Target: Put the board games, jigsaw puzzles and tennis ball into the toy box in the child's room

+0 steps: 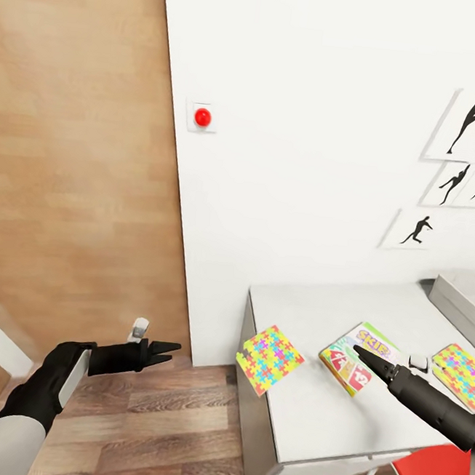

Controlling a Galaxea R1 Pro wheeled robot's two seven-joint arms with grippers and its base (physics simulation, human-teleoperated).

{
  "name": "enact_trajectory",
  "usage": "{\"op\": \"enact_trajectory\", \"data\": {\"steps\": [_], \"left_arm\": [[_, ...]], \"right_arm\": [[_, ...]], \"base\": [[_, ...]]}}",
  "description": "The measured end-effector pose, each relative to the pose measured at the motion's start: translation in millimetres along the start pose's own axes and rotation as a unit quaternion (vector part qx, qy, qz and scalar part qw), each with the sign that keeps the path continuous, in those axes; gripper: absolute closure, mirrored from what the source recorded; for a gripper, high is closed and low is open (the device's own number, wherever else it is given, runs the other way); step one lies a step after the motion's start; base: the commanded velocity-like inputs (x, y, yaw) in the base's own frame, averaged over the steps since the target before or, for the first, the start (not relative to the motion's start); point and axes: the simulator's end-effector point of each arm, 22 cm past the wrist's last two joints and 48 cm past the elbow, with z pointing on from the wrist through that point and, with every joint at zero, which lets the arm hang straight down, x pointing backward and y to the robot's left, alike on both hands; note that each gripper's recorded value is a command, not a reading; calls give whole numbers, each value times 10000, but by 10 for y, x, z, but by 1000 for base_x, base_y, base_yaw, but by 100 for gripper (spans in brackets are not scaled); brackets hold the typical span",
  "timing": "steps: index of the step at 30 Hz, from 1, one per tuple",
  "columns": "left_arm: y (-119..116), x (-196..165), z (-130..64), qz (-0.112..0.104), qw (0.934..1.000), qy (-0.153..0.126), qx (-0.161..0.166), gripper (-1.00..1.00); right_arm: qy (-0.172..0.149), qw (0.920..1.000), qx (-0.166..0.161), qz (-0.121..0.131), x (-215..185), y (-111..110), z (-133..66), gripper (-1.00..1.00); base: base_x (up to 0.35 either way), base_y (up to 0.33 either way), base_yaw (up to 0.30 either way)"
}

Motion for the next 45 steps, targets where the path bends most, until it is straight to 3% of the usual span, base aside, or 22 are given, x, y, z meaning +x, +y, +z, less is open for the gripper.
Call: {"op": "enact_trajectory", "data": {"steps": [45], "left_arm": [[-68, -30, 11, 174, 9998, -56, 39, -100]], "right_arm": [[-40, 10000, -27, -4, -7, 41, -3, -100]], "base": [[4, -26, -29]]}}
